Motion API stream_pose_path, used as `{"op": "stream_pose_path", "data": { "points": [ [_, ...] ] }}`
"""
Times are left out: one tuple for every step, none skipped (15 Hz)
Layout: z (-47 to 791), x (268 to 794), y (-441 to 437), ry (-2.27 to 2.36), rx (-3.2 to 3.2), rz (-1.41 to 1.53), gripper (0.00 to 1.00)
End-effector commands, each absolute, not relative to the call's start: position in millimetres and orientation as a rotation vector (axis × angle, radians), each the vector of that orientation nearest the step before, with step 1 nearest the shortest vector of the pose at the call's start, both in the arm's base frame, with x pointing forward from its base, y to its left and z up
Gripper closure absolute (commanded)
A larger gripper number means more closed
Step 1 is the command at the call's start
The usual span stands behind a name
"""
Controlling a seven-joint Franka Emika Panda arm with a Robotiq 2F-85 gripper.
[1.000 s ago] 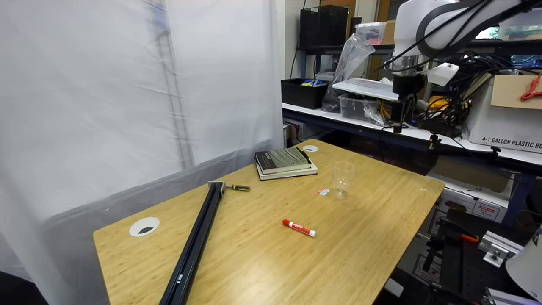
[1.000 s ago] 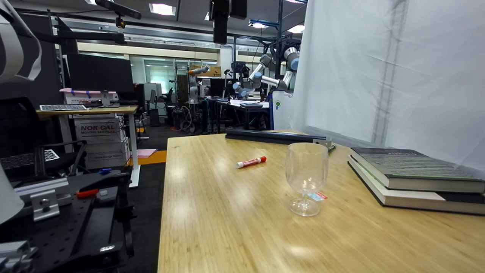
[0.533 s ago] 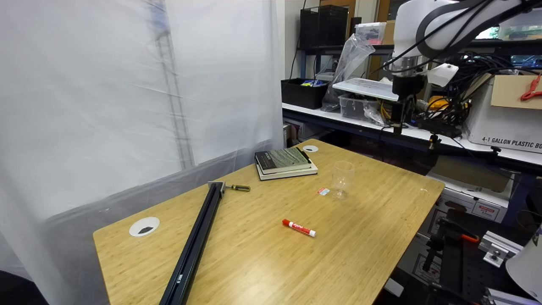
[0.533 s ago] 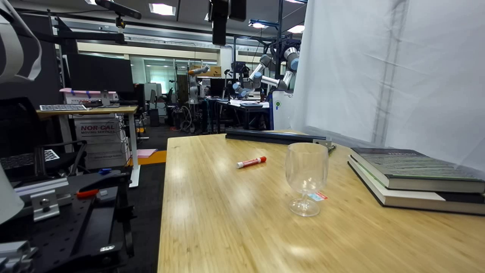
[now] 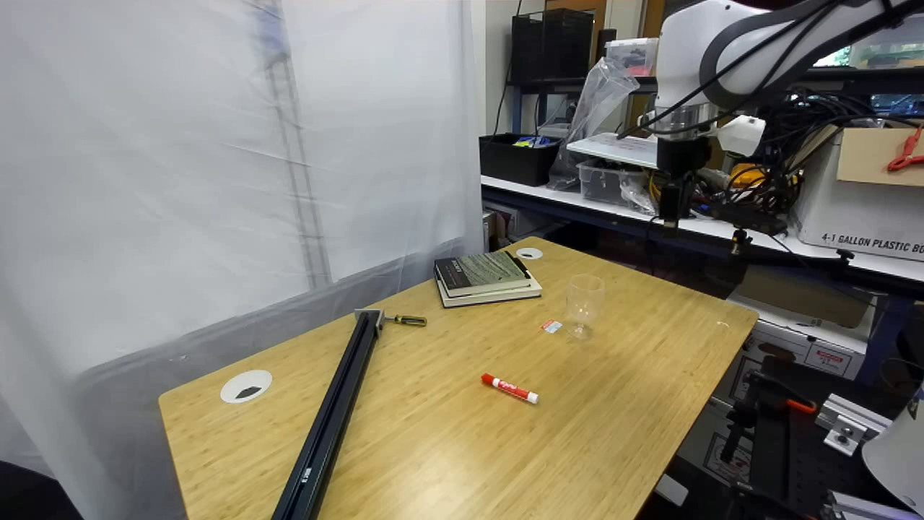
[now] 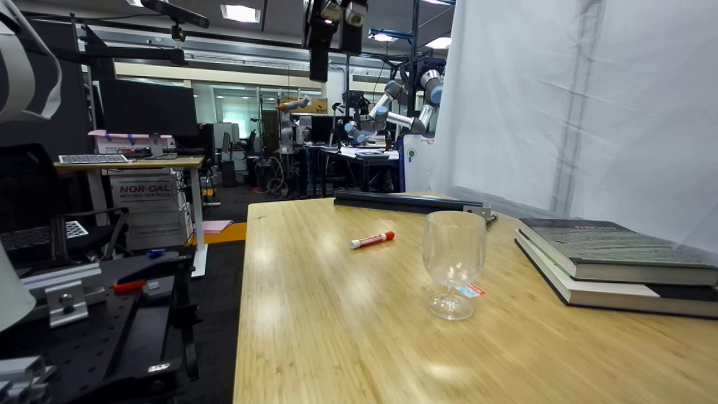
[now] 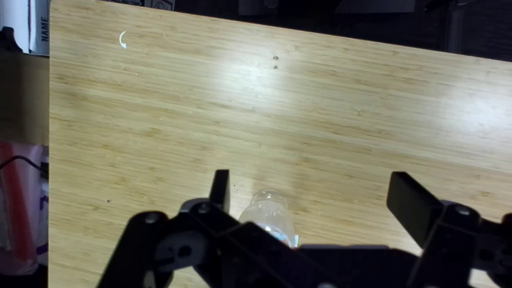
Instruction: Put the marker in the glass
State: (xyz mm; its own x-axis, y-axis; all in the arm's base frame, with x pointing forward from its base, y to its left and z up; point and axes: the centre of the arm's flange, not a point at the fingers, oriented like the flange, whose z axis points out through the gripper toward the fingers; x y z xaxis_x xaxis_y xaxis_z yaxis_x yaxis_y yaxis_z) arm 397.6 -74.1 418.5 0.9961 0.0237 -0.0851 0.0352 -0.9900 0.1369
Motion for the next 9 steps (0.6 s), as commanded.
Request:
{"op": "stream_pose_path", "data": {
  "points": [
    [413,407,-68,0.122,3.008,-0.139,0.00],
    [411,408,-66,0.137,3.007,-0.145,0.00],
    [409,409,-64,0.153,3.006,-0.150,0.00],
    [408,410,-61,0.171,3.004,-0.150,0.00],
    [406,411,-59,0.192,3.005,-0.148,0.00],
    [404,413,-56,0.219,3.005,-0.142,0.00],
    [401,416,-53,0.242,3.001,-0.144,0.00],
    [397,419,-49,0.265,2.997,-0.150,0.00],
    [392,423,-44,0.290,2.989,-0.159,0.00]
  ]
}}
